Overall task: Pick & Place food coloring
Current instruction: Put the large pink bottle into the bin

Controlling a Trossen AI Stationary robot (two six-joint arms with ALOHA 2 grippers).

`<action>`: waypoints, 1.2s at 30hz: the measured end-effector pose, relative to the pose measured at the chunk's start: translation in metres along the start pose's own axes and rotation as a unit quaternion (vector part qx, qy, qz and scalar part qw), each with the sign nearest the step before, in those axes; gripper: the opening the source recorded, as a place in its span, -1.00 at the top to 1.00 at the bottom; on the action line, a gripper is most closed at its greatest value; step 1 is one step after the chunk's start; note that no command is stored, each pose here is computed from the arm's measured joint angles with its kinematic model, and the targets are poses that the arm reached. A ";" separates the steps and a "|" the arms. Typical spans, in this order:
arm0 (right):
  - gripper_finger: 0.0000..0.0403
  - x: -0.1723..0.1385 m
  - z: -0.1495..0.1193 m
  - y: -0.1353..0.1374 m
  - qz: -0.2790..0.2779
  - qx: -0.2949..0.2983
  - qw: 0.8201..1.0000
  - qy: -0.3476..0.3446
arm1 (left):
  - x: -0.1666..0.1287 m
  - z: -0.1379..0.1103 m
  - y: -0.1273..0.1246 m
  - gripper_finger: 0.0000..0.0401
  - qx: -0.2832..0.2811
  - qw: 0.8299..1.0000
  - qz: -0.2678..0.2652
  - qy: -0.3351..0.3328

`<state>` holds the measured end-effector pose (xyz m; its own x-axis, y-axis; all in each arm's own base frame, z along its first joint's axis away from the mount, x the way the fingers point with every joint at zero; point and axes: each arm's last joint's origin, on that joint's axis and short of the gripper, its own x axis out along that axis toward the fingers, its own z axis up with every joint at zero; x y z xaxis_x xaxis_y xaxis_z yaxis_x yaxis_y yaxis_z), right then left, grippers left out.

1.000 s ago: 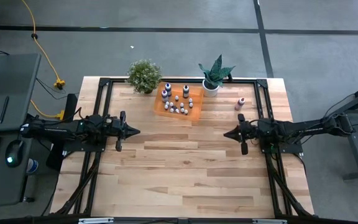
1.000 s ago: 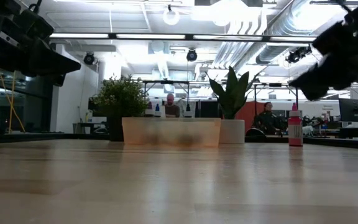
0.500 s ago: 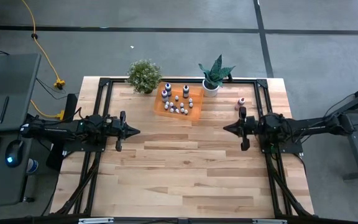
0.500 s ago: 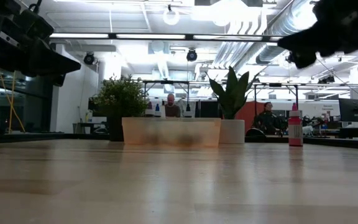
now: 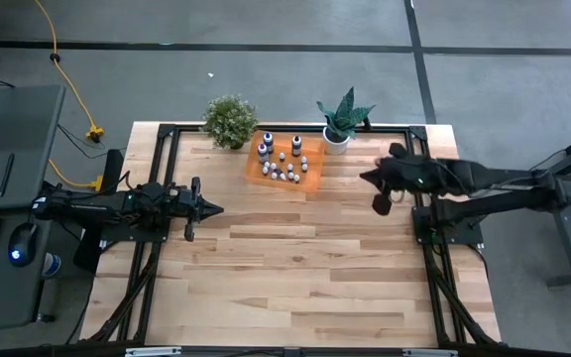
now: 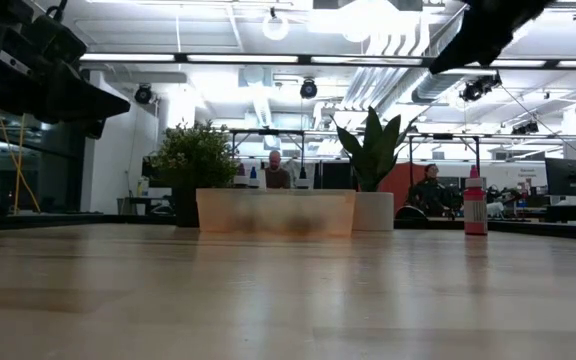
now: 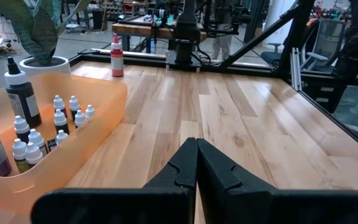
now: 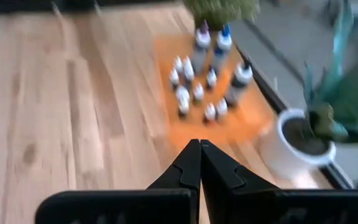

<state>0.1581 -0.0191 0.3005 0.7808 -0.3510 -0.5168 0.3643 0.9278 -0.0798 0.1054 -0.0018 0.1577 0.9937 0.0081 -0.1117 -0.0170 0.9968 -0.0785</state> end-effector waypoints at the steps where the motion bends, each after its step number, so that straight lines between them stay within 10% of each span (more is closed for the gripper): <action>1: 1.00 0.000 0.007 -0.003 -0.004 0.008 1.000 0.024 | 0.000 0.000 0.000 1.00 0.000 1.000 0.000 0.000; 10: 1.00 -0.001 0.056 -0.036 -0.053 0.089 0.971 0.215 | 0.000 0.000 0.000 1.00 0.000 1.000 0.000 0.000; 21: 0.95 -0.026 0.033 -0.070 -0.189 0.293 0.897 0.273 | 0.000 0.000 0.000 1.00 0.000 1.000 0.000 0.000; 36: 0.01 0.008 0.020 -0.105 -0.239 0.387 0.841 0.294 | 0.000 0.000 0.000 1.00 0.000 1.000 0.000 0.000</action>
<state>0.1357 -0.1221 0.3215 0.1491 -0.3262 -0.9335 0.9636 0.2599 0.0630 0.1054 -0.0018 0.1577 0.9937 0.0079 -0.1117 -0.0168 0.9968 -0.0787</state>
